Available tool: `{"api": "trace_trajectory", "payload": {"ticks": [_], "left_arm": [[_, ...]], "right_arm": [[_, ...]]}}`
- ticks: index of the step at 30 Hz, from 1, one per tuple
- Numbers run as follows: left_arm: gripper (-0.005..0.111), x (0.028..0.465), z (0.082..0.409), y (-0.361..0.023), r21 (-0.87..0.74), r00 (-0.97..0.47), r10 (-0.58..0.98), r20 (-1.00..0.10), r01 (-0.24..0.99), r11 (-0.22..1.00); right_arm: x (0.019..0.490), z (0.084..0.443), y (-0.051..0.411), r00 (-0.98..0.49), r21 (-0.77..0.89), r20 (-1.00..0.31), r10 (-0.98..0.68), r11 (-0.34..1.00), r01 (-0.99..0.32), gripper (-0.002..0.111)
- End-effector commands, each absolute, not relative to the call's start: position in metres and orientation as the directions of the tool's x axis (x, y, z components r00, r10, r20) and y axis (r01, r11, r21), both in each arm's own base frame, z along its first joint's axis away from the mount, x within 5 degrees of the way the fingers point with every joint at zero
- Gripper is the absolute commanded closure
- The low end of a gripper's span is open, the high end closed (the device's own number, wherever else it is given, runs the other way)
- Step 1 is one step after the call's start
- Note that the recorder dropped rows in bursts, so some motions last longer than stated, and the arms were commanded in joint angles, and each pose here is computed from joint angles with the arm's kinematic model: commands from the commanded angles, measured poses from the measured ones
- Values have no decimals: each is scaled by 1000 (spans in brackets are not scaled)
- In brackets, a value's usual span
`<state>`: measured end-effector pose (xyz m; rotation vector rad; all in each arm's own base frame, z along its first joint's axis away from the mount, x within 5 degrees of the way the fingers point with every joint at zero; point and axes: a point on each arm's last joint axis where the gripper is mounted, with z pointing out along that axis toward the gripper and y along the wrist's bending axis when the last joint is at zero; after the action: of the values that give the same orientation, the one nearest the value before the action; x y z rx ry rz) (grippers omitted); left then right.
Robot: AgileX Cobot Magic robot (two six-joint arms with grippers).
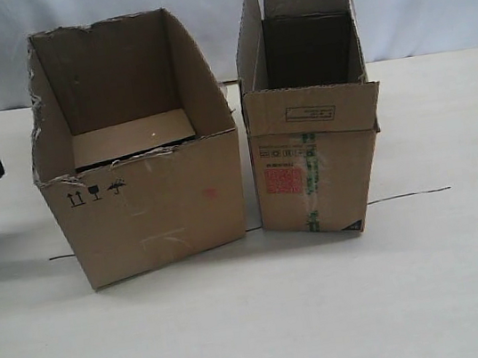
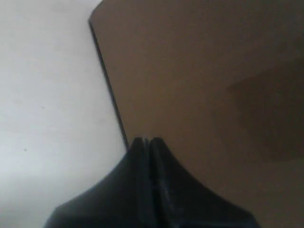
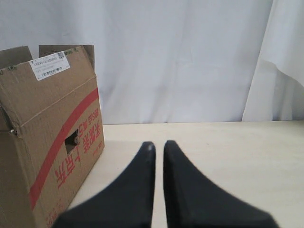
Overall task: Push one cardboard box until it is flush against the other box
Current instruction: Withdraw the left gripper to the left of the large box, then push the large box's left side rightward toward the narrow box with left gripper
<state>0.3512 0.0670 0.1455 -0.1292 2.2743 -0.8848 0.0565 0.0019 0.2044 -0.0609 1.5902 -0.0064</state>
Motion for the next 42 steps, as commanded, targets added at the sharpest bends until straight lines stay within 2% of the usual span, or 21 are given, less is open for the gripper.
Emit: {"api": "trace_trajectory", "payload": {"ticks": [1,7,13,17,22,29,42], "left_arm": [[107,360,129,68,-691,-726,-393,-565,155,706],[107,371,110,67,-794,-637,-543,-547,191,577],[107,392,99,59,-836,-672,-525,-523,283,471],[107,405,93,43,-836,-679,-515,-524,294,464],[107,419,86,20,-797,-703,-453,-549,276,537],[107,433,96,-15,-771,-706,-392,-590,351,531],[107,442,107,-28,-751,-685,-370,-628,408,520]], "right_arm": [[56,203,2,-18,-46,-999,-47,998,-37,103],[56,203,2,-18,-46,-999,-47,998,-37,103],[56,203,2,-18,-46,-999,-47,998,-37,103],[56,203,2,-18,-46,-999,-47,998,-37,103],[56,203,2,-18,-46,-999,-47,998,-37,103],[56,203,2,-18,-46,-999,-47,998,-37,103],[56,203,2,-18,-46,-999,-47,998,-37,103]]}}
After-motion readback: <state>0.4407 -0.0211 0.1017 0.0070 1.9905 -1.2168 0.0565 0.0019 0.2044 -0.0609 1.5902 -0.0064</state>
